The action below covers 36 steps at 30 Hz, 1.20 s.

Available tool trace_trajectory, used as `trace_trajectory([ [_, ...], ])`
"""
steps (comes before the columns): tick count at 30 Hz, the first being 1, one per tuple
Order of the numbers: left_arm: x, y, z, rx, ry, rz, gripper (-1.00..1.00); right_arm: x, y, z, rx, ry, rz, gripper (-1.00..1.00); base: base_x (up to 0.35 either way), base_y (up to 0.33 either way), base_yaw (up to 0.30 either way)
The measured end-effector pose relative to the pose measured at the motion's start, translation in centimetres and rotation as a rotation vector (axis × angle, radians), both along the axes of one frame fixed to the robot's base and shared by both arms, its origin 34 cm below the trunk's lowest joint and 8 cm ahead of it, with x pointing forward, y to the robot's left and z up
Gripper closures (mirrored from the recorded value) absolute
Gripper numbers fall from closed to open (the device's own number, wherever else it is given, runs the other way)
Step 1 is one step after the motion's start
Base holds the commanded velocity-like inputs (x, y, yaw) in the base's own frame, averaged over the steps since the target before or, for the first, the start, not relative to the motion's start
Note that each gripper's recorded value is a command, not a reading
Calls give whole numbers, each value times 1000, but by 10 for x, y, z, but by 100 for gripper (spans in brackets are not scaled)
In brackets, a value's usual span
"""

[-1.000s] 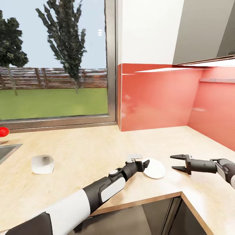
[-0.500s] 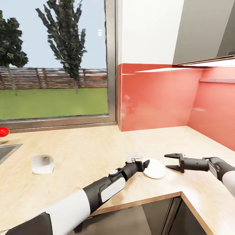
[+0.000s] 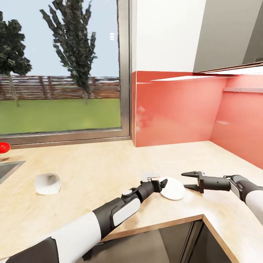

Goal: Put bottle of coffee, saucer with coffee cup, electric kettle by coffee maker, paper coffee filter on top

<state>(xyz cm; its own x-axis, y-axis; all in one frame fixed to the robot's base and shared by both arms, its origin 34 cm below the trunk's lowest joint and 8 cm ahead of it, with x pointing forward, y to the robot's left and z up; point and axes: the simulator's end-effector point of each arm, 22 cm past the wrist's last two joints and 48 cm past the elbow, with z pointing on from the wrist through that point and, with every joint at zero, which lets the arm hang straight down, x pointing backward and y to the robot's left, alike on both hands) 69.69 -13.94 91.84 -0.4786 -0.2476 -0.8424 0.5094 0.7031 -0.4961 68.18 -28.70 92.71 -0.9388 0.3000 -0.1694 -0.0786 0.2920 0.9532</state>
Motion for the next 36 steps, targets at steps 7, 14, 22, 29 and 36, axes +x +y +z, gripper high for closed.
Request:
trace_trajectory([
  [7,0,0,0,1,0,-1,-100,4,43,2,22,-8,60,-100,0,0,0],
  [14,0,0,0,1,0,0,-100,7,66,3,32,-3,87,-100,0,0,0],
  [22,0,0,0,1,0,-1,-100,6,68,0,3,-23,102,100,0,0,0],
  [29,0,0,0,1,0,-1,-100,4,69,-2,-12,-37,114,100,0,0,0],
  [36,0,0,0,0,2,-1,-100,-1,72,-5,-34,-54,141,100,0,0,0],
])
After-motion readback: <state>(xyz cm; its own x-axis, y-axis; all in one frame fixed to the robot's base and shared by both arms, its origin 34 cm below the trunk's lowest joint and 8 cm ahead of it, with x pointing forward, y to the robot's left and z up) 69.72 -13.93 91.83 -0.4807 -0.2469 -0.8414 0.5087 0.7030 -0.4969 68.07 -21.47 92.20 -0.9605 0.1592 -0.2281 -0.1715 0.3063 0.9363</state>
